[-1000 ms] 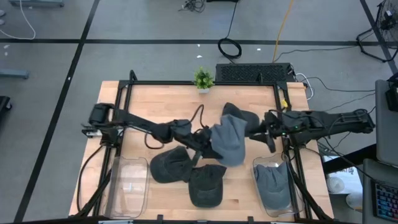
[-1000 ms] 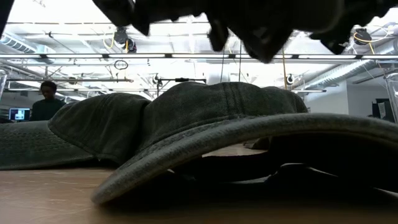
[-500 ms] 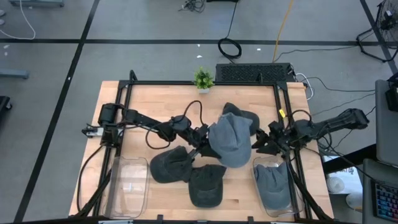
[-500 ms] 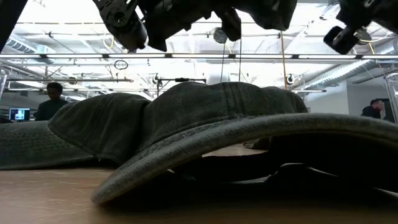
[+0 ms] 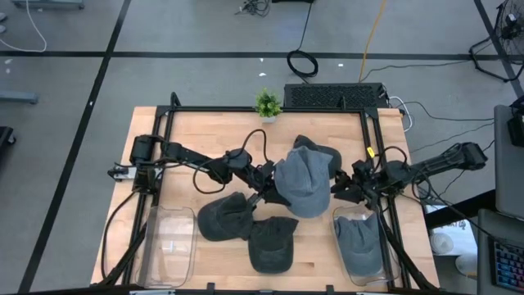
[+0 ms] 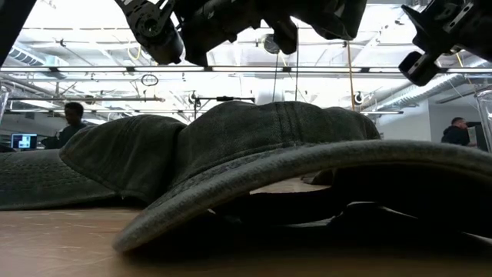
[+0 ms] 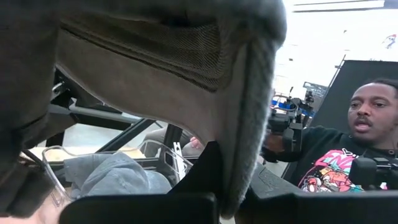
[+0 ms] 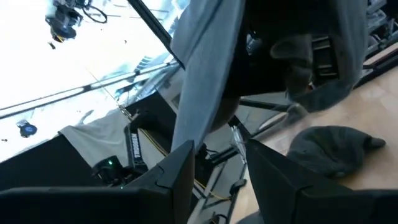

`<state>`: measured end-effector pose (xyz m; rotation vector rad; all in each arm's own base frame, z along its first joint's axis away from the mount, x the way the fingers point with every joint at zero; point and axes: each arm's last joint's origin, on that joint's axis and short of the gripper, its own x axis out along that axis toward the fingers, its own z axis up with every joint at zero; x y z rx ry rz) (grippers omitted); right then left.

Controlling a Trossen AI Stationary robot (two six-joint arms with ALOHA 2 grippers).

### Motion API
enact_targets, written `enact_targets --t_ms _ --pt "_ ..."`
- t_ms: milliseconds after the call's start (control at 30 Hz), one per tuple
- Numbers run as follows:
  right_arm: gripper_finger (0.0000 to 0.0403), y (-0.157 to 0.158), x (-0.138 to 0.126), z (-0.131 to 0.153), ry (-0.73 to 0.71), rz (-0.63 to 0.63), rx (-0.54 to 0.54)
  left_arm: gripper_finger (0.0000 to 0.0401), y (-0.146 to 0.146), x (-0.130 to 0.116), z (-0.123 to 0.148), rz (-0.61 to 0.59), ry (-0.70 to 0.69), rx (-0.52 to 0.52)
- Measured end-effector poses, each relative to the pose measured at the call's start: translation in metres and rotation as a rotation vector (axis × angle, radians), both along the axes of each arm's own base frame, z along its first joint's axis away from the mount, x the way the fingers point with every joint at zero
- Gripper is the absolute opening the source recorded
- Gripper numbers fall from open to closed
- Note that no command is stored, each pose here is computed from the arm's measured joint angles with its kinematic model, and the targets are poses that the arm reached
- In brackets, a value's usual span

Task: Pick & Place hat
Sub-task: Put the gray cap into the right transparent bin

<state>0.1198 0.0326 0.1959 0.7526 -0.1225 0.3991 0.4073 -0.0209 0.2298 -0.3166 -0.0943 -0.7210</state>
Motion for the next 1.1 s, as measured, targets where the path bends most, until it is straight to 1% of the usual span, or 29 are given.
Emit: enact_targets --t_ms 267,400,467,567,700,767,967,1100 --pt "0.0137 0.003 0.011 0.002 0.047 -0.002 -0.017 0.0008 -0.008 0.0 -0.002 0.008 0.009 0.015" --pt "0.0137 0.004 0.016 0.011 -0.016 0.003 -0.018 0.0008 -0.009 0.0 -0.002 0.009 0.003 0.022" --pt "0.0137 0.005 0.018 0.014 -0.022 0.023 -0.022 0.0008 -0.008 0.0 -0.001 0.007 0.0 0.022" --pt "0.0137 0.007 0.021 0.017 -0.02 0.056 -0.038 0.0008 -0.009 0.0 -0.001 -0.021 0.005 0.028" --pt "0.0137 0.008 0.018 0.024 -0.097 0.107 -0.032 0.0008 -0.01 -0.002 0.0 -0.084 -0.003 0.03" --pt "0.0137 0.009 0.017 0.028 -0.129 0.129 -0.034 0.0008 -0.01 -0.002 0.0 -0.096 -0.004 0.025" --pt "0.0137 0.009 0.018 0.026 -0.121 0.119 -0.041 0.0008 -0.01 -0.002 0.001 -0.1 -0.01 0.023" --pt "0.0137 0.008 0.024 0.021 -0.076 0.046 -0.047 0.0008 -0.009 -0.002 0.0 -0.078 -0.009 0.021"
